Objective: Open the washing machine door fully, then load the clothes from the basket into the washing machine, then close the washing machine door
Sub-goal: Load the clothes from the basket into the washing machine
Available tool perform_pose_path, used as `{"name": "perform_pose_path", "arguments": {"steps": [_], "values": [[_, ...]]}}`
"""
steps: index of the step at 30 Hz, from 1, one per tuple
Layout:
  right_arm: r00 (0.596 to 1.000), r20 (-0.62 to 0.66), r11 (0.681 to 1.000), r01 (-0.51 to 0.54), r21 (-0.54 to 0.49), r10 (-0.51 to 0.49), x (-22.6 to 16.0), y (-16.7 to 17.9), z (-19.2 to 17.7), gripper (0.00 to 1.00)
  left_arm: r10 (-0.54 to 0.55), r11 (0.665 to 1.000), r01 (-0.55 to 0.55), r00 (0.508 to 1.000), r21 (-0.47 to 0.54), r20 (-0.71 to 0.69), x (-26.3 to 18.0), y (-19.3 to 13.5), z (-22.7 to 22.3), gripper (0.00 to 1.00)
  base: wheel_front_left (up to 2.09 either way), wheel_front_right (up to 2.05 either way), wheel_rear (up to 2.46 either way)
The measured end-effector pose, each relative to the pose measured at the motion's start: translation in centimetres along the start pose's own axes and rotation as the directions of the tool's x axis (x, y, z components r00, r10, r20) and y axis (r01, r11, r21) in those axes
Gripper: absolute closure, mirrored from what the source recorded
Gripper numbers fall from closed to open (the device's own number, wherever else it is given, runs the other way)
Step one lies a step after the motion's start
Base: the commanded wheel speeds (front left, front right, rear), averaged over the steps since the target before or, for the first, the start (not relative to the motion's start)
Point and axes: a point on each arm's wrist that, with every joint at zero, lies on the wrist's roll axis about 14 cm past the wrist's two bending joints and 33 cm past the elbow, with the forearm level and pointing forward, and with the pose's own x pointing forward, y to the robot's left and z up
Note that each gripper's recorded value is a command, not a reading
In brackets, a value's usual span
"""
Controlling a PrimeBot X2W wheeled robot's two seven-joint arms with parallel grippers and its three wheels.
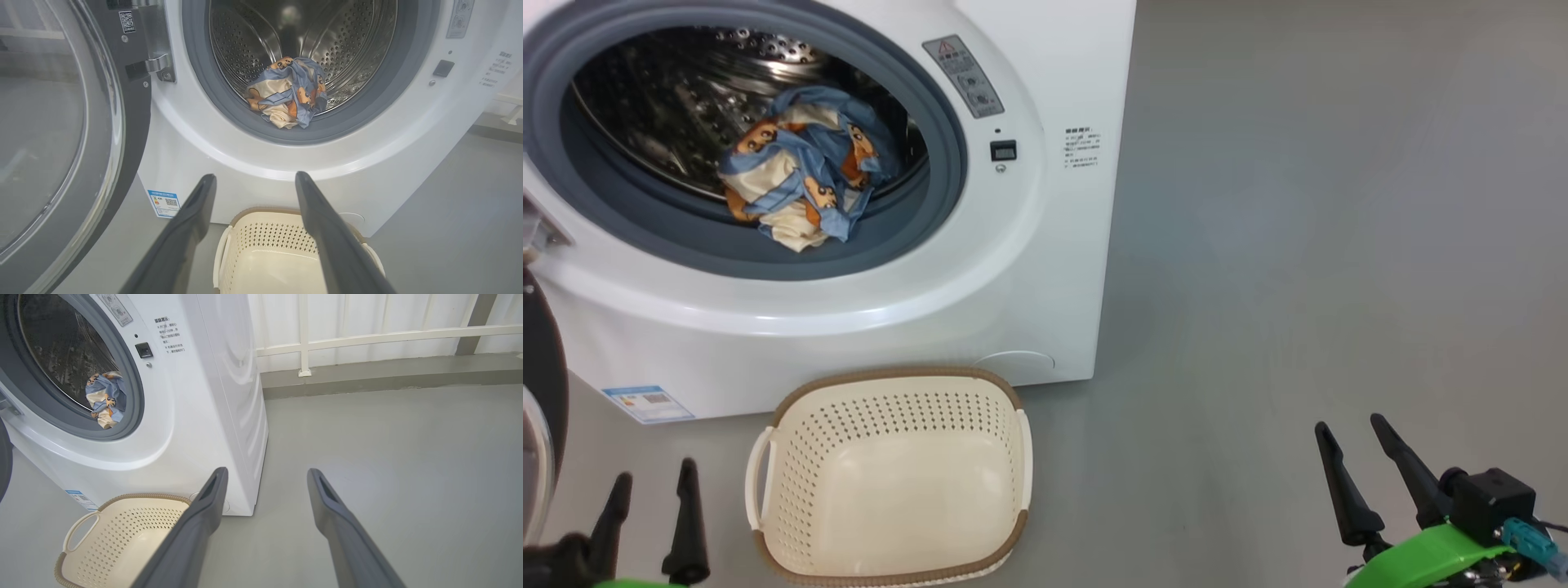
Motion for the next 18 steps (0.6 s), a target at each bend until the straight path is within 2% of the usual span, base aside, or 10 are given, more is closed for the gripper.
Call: {"name": "perform_pose_path", "arguments": {"steps": [6,18], "values": [[1.000,0.002,1.000,0.016,0.003,-0.016,-1.0,-0.4,0.0,0.00,0.010,1.000,-0.010,1.000,-0.006,0.001,-1.8,0.0,-0.2,0.00,0.00,0.00,0.00],[1.000,0.019,1.000,0.016,0.003,-0.016,-1.1,-0.4,0.6,0.00,0.001,1.000,-0.001,1.000,-0.006,0.025,-1.8,-0.3,0.6,0.00,0.00,0.00,0.00]]}}
